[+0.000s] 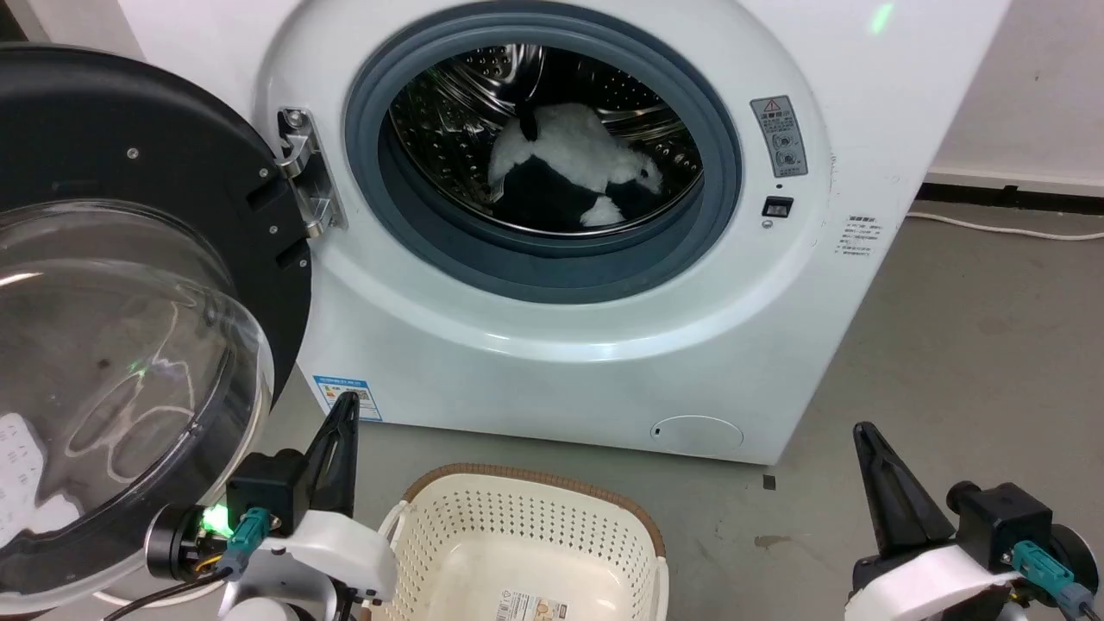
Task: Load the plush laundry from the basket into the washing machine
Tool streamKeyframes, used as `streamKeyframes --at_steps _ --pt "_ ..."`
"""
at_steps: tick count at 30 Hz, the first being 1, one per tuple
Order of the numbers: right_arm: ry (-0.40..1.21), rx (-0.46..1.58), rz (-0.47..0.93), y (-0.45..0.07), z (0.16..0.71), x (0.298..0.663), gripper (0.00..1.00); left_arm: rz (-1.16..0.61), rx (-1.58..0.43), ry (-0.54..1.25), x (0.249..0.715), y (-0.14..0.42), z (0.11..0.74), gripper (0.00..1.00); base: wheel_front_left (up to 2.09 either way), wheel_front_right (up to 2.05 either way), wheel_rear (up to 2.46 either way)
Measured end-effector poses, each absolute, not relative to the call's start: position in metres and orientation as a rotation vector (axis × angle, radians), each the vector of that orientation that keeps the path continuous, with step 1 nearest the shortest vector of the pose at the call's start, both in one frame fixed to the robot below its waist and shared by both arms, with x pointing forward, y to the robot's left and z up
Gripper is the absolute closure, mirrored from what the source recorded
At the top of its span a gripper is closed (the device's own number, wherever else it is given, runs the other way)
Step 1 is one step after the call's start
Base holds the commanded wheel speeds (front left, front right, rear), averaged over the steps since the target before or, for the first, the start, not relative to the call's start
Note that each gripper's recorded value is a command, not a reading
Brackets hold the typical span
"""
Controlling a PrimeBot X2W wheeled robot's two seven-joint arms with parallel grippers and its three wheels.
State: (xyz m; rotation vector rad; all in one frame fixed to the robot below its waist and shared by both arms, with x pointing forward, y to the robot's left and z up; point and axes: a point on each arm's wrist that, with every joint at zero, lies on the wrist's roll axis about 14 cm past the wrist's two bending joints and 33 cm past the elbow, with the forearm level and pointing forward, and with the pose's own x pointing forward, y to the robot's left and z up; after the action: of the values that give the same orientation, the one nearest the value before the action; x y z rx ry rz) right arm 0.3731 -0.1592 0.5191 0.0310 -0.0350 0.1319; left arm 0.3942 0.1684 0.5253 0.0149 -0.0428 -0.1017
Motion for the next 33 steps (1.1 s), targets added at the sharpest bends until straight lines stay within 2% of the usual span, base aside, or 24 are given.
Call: streamKeyframes --at_steps 33 --pt "0.0 -0.015 0.133 -0.159 0.521 0.37 1.0 -0.045 0.034 -0.026 0.384 0.173 0.53 1.0 0.0 0.0 0.0"
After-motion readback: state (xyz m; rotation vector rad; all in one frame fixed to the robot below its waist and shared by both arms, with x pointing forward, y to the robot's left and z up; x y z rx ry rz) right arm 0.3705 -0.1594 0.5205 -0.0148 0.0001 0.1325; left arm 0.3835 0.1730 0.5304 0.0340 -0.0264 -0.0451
